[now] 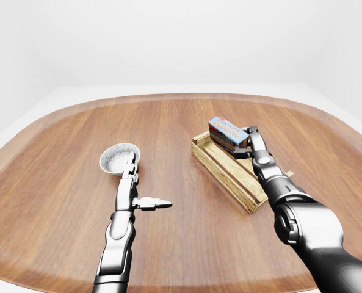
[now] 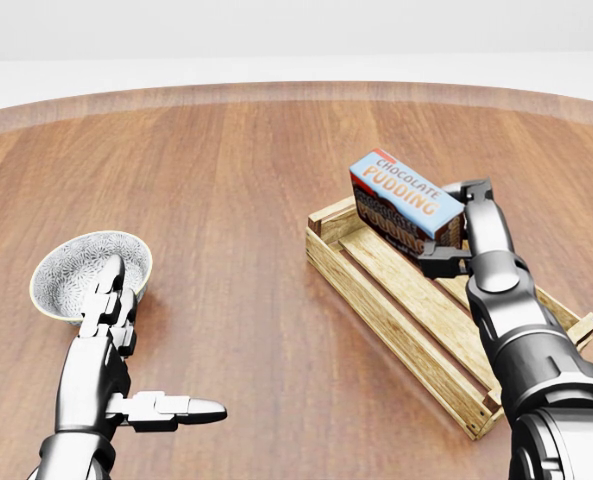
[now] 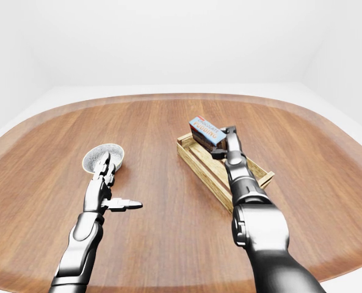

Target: Pick up the chocolate pudding and put it in the tray.

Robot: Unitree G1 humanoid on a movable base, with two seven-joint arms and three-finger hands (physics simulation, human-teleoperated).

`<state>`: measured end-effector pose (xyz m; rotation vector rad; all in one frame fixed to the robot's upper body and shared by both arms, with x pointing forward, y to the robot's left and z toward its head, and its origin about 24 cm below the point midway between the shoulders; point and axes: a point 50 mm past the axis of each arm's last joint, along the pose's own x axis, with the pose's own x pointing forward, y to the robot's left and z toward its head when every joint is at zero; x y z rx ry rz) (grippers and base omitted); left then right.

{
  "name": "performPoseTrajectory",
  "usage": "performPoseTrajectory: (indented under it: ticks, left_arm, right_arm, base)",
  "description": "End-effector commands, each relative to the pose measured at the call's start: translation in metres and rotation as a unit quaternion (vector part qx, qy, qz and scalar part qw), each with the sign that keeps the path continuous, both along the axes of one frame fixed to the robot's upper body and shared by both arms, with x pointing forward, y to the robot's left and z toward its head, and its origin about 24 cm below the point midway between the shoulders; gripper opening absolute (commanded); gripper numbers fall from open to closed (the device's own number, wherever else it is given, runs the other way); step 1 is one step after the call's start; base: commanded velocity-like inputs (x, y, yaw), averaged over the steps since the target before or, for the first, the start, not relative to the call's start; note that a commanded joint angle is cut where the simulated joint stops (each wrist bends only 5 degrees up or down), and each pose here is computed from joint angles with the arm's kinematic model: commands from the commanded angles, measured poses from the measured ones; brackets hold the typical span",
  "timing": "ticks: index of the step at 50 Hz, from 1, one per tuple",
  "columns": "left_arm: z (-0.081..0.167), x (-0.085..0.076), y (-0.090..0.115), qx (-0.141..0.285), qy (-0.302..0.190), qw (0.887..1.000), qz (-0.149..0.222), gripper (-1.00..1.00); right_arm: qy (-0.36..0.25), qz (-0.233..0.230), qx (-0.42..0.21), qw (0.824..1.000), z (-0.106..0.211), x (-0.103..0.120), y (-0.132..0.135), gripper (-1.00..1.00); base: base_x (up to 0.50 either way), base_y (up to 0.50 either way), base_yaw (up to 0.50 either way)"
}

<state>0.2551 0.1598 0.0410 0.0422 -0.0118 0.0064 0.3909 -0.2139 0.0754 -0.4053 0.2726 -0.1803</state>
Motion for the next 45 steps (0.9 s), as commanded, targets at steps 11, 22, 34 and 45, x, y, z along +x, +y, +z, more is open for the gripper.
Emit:
performPoseTrajectory:
  ticks: [11,22,34,45]
  left_arm:
    - [0.000,0.000,0.000,-0.007,0.005,1.000,-0.003,1.00]
    - [-0.001,0.000,0.000,-0.007,0.005,1.000,-0.002,1.00]
    - [0.000,0.000,0.000,-0.007,0.005,1.000,-0.003,1.00]
    - [0.000,0.000,0.000,-0.006,0.005,1.000,-0.004,1.00]
  right_arm:
    - [0.012,-0.018,0.018,1.000,-0.013,-0.007,-0.004,-1.00]
    - [0.009,-0.015,0.017,1.000,-0.009,-0.005,-0.005,-1.00]
    - [0.021,-0.022,0.018,0.999,-0.019,-0.011,-0.009,-1.00]
    - [0.025,-0.027,0.023,0.999,-0.023,-0.013,-0.011,-1.00]
  base:
    - [0.00,0.00,0.00]
    - [0.00,0.00,0.00]
    - [0.00,0.00,0.00]
    - [0.00,0.00,0.00]
